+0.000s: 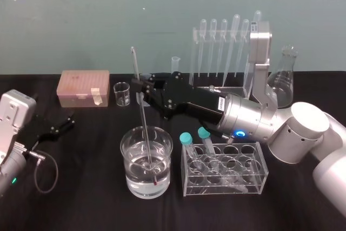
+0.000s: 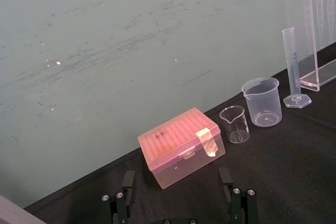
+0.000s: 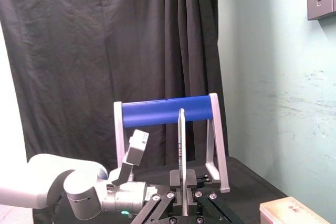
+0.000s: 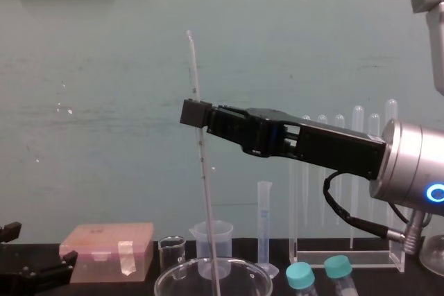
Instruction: Hold the thermometer with one hand and immerse one end into the beaker, then reinsert it into the test tube rack.
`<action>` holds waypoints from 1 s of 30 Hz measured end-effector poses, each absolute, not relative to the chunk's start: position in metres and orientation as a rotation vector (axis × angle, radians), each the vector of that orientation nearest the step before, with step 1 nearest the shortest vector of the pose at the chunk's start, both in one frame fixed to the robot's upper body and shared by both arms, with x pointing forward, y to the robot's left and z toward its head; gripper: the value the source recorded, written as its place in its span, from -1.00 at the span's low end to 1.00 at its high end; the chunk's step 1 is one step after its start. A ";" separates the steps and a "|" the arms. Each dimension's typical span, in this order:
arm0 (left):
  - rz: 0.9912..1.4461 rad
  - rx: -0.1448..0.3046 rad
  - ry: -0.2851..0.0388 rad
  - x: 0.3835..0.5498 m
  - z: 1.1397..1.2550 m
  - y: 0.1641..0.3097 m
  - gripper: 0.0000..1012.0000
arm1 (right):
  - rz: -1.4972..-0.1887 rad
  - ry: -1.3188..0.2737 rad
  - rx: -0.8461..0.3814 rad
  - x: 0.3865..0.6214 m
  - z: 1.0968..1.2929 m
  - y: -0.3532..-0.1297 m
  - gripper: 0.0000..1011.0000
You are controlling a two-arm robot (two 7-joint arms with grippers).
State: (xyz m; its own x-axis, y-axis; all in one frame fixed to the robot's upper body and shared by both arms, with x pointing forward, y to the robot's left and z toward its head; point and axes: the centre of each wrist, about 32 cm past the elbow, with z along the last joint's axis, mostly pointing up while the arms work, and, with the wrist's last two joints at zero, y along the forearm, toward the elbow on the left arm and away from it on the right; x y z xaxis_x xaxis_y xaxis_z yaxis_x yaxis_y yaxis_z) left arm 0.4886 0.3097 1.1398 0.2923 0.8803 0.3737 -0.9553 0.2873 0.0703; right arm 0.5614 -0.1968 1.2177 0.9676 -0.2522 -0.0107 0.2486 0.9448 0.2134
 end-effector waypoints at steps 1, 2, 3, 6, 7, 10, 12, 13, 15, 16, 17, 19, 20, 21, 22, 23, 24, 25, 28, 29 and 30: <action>1.248 0.304 -0.285 0.489 1.140 0.310 0.99 | -0.255 -0.017 0.215 0.561 1.218 -0.197 -0.89; 1.248 0.304 -0.285 0.489 1.140 0.310 0.99 | -0.255 -0.016 0.215 0.561 1.217 -0.197 -0.89; 1.248 0.304 -0.285 0.489 1.140 0.310 0.99 | -0.255 -0.016 0.215 0.561 1.217 -0.197 -0.89; 1.248 0.304 -0.285 0.489 1.140 0.310 0.99 | -0.255 -0.015 0.216 0.561 1.217 -0.197 -0.89; 1.248 0.304 -0.285 0.489 1.140 0.310 0.99 | -0.255 -0.015 0.216 0.560 1.217 -0.197 -0.89; 1.248 0.304 -0.285 0.489 1.140 0.310 0.99 | -0.254 -0.016 0.215 0.560 1.217 -0.197 -0.89; 1.248 0.304 -0.285 0.489 1.140 0.310 0.99 | -0.254 -0.016 0.216 0.560 1.217 -0.197 -0.89; 1.248 0.304 -0.285 0.489 1.140 0.310 0.99 | -0.253 -0.016 0.215 0.560 1.217 -0.197 -0.89; 1.248 0.304 -0.285 0.489 1.140 0.310 0.99 | -0.253 -0.016 0.215 0.560 1.217 -0.197 -0.89; 1.248 0.304 -0.285 0.489 1.140 0.310 0.99 | -0.253 -0.016 0.215 0.560 1.217 -0.197 -0.89; 1.248 0.304 -0.285 0.489 1.140 0.310 0.99 | -0.253 -0.015 0.215 0.559 1.217 -0.197 -0.89; 1.248 0.304 -0.285 0.489 1.140 0.310 0.99 | -0.252 -0.016 0.215 0.559 1.217 -0.197 -0.89; 1.248 0.304 -0.285 0.489 1.140 0.310 0.99 | -0.252 -0.015 0.215 0.559 1.217 -0.197 -0.89; 1.248 0.304 -0.285 0.489 1.140 0.310 0.99 | -0.251 -0.015 0.215 0.559 1.217 -0.197 -0.89; 1.248 0.304 -0.285 0.489 1.140 0.310 0.99 | -0.251 -0.015 0.214 0.559 1.217 -0.197 -0.89; 1.248 0.304 -0.285 0.489 1.140 0.310 0.99 | -0.251 -0.015 0.214 0.559 1.217 -0.197 -0.89; 1.248 0.304 -0.285 0.489 1.140 0.310 0.99 | -0.251 -0.015 0.214 0.559 1.217 -0.197 -0.89; 1.248 0.304 -0.285 0.489 1.140 0.310 0.99 | -0.251 -0.015 0.214 0.558 1.217 -0.197 -0.89; 1.248 0.304 -0.285 0.489 1.140 0.310 0.99 | -0.251 -0.016 0.214 0.558 1.217 -0.197 -0.89; 1.248 0.304 -0.285 0.489 1.140 0.310 0.99 | -0.251 -0.016 0.214 0.558 1.217 -0.197 -0.89; 1.248 0.304 -0.285 0.489 1.140 0.310 0.99 | -0.251 -0.016 0.214 0.558 1.217 -0.197 -0.89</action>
